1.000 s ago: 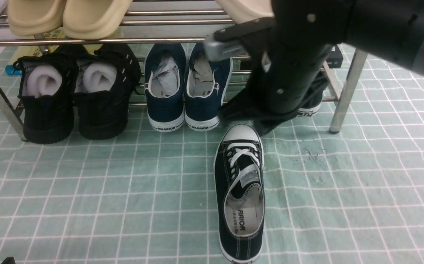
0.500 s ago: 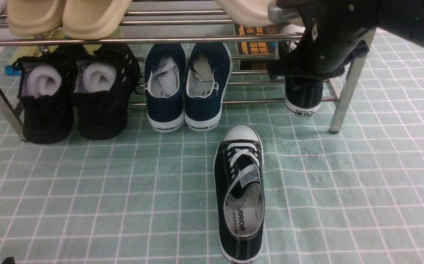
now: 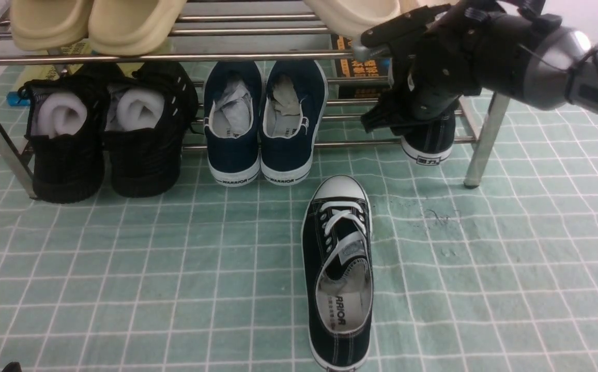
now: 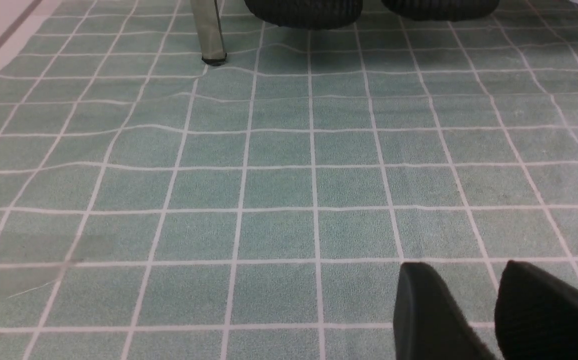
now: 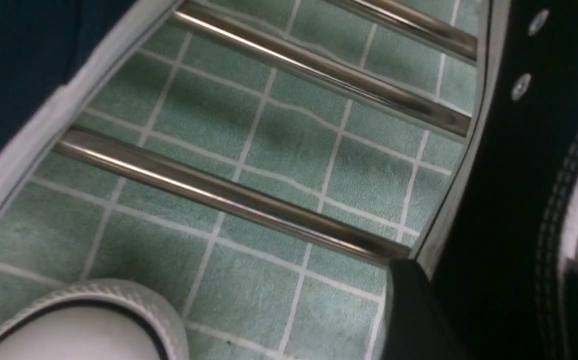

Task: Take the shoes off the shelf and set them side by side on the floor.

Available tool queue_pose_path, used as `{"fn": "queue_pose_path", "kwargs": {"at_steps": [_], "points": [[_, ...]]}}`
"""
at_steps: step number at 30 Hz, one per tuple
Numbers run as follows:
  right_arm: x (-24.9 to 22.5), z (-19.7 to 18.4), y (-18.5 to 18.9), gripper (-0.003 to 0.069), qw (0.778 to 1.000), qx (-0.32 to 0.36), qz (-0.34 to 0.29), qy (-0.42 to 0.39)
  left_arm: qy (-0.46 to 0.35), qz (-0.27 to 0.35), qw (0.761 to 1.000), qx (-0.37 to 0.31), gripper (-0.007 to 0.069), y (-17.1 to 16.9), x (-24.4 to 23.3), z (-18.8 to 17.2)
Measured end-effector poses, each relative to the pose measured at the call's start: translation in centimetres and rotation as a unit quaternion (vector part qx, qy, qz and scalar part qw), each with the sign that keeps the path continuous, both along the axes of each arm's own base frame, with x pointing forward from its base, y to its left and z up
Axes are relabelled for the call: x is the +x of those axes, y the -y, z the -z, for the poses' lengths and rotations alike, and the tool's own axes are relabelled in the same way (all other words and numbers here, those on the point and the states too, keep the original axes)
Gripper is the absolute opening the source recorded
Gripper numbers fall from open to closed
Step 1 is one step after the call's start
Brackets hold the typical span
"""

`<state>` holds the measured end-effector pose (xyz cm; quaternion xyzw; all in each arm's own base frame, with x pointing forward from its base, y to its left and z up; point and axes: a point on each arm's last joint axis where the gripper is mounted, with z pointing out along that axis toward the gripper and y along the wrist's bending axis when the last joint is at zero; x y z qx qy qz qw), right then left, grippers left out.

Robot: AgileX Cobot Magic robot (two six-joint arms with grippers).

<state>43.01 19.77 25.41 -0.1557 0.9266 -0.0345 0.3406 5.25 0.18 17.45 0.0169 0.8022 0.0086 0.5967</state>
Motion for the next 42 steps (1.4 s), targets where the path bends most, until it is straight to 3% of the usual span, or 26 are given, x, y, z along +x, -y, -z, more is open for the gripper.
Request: {"fn": "queue_pose_path", "kwargs": {"at_steps": [3,4,5,7,14,18,26,35,42], "points": [[-0.1,-0.1,0.1,0.0165,1.0,-0.009,-0.004,-0.003,0.0,0.0,1.0,0.0,0.0242,0.0,0.0,0.0],[-0.1,-0.2,0.1,0.0165,1.0,-0.01,-0.005,-0.003,0.0,0.0,1.0,0.0,0.0242,0.0,0.0,0.0],[-0.5,-0.5,0.1,0.0043,1.0,-0.008,-0.01,-0.011,0.0,0.0,1.0,0.0,0.0242,0.0,0.0,0.0],[-1.3,-1.1,-0.1,0.001,0.999,-0.006,-0.014,-0.033,0.0,0.0,1.0,0.0,0.0242,0.0,0.0,0.0],[-8.8,-6.7,-1.1,0.0005,0.986,0.008,-0.052,-0.159,0.0,0.0,1.0,0.0,0.0242,0.0,0.0,0.0],[-11.9,-8.1,-0.7,0.0005,0.98,0.019,-0.066,-0.185,0.0,0.0,1.0,0.0,0.0242,0.0,0.0,0.0],[-16.2,-5.6,0.7,0.0005,0.975,0.014,-0.047,-0.217,0.0,0.0,1.0,0.0,0.0242,0.0,0.0,0.0],[-15.2,-4.0,0.1,0.0007,0.983,0.04,-0.051,-0.169,0.0,0.0,1.0,0.0,0.0242,0.0,0.0,0.0],[-14.1,-1.8,-0.7,0.0009,0.983,0.026,-0.052,-0.175,0.0,0.0,1.0,0.0,0.0242,0.0,0.0,0.0]]}}
